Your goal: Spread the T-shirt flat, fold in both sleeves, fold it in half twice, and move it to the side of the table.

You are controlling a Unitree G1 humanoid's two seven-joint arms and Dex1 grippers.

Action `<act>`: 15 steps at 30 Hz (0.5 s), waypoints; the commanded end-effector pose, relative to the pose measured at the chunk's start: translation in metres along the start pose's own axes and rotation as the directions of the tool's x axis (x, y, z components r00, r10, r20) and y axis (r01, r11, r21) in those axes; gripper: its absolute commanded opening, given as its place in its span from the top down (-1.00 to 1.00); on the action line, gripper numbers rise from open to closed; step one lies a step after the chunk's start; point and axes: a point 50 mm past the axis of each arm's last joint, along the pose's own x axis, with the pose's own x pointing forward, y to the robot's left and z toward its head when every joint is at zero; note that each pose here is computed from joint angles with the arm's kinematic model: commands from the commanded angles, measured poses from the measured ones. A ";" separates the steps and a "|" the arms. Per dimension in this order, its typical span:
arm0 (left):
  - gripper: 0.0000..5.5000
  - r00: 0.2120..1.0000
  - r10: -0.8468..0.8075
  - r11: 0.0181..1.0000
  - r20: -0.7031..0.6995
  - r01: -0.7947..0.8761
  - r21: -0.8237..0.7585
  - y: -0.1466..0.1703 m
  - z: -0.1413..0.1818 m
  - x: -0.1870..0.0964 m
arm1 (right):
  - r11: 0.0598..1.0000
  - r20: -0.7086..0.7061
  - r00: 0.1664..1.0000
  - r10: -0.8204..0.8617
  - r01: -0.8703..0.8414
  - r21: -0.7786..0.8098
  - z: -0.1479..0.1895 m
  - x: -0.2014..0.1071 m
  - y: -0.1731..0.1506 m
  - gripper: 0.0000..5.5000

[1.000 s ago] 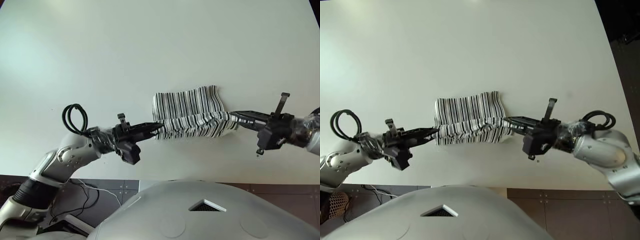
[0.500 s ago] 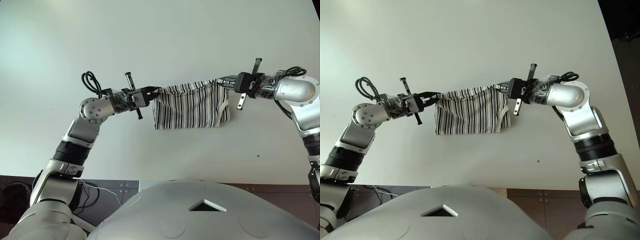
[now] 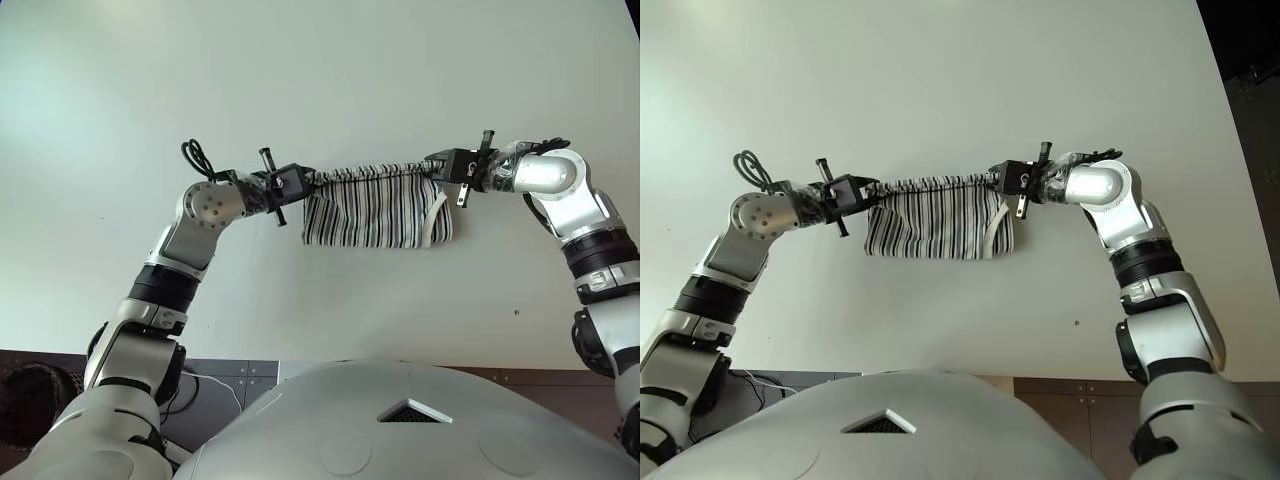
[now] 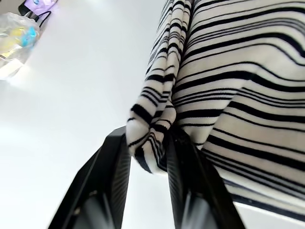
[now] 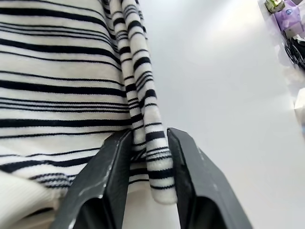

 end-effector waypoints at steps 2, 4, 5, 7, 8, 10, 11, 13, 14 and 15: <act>0.45 0.994 0.093 0.993 0.061 -0.088 -0.083 0.007 0.010 0.005 | 0.978 0.020 0.987 -0.162 0.157 0.139 -0.006 -0.004 -0.010 0.51; 0.45 0.995 0.084 0.987 0.050 -0.076 -0.141 0.003 0.008 0.006 | 0.941 0.034 0.969 -0.245 0.229 0.250 -0.007 -0.005 -0.016 0.51; 0.45 0.995 0.098 0.975 0.033 -0.089 -0.202 0.004 0.005 0.008 | 0.914 0.039 0.958 -0.286 0.260 0.310 -0.007 -0.005 -0.019 0.51; 0.45 0.990 0.142 0.940 0.011 -0.131 -0.316 0.011 0.004 0.011 | 0.868 0.039 0.939 -0.342 0.300 0.395 -0.008 -0.003 -0.023 0.51; 0.45 0.985 0.174 0.910 0.010 -0.157 -0.383 0.018 0.006 0.013 | 0.843 0.039 0.926 -0.375 0.323 0.431 -0.008 -0.002 -0.024 0.51; 0.45 0.973 0.227 0.875 0.031 -0.190 -0.446 0.029 0.013 0.016 | 0.814 0.047 0.909 -0.414 0.346 0.466 -0.005 0.000 -0.022 0.51; 0.45 0.967 0.248 0.863 0.048 -0.198 -0.465 0.033 0.017 0.016 | 0.806 0.052 0.902 -0.428 0.354 0.475 -0.003 0.000 -0.021 0.51; 0.45 0.959 0.256 0.859 0.117 -0.171 -0.483 0.036 0.029 0.017 | 0.810 0.072 0.900 -0.431 0.350 0.470 0.002 0.003 -0.015 0.51; 0.45 0.959 0.250 0.865 0.137 -0.158 -0.476 0.035 0.033 0.017 | 0.816 0.083 0.901 -0.427 0.344 0.464 0.004 0.004 -0.012 0.51; 0.45 0.960 0.235 0.872 0.153 -0.139 -0.469 0.033 0.036 0.017 | 0.824 0.099 0.902 -0.421 0.335 0.457 0.008 0.006 -0.010 0.51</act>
